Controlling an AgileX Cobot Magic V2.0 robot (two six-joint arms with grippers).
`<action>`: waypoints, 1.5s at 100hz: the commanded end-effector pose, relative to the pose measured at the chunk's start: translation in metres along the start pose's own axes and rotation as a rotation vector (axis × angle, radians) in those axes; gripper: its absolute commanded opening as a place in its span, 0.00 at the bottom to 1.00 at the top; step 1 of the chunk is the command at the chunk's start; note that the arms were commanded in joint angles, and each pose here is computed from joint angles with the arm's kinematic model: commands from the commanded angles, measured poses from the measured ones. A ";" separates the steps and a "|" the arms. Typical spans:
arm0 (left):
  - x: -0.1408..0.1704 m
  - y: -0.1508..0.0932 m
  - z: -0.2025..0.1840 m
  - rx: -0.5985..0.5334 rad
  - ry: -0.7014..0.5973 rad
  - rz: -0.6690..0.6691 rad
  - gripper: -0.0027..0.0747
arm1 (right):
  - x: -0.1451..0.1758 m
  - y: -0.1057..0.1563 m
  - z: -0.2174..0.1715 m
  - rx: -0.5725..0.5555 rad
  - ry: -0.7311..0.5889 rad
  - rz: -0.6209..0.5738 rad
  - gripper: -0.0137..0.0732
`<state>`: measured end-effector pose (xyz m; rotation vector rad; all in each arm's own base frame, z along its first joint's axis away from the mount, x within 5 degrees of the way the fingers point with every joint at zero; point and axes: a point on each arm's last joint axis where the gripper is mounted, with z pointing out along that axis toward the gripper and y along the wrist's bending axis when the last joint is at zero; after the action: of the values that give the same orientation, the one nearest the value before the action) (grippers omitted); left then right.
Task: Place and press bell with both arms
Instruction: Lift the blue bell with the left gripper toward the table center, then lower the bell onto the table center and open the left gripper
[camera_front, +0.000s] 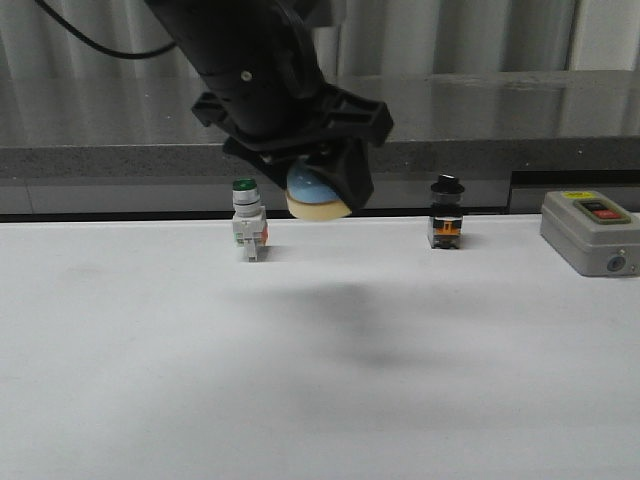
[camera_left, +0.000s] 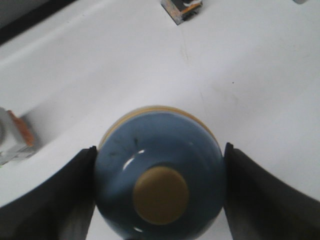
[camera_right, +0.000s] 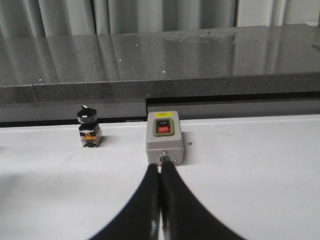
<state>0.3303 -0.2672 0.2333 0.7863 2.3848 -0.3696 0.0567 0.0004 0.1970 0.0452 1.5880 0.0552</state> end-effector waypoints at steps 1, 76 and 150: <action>-0.020 -0.009 -0.010 0.018 -0.092 0.003 0.02 | -0.013 0.001 -0.003 -0.003 -0.116 -0.008 0.09; 0.004 -0.007 0.054 0.024 0.081 -0.021 0.11 | -0.013 0.001 -0.003 -0.003 -0.116 -0.008 0.09; -0.012 -0.010 0.018 0.041 0.017 -0.031 0.93 | -0.013 0.001 -0.003 -0.003 -0.116 -0.008 0.09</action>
<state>0.3438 -0.2867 0.1690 0.8284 2.5636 -0.3459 0.0567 0.0004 0.1970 0.0452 1.5880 0.0552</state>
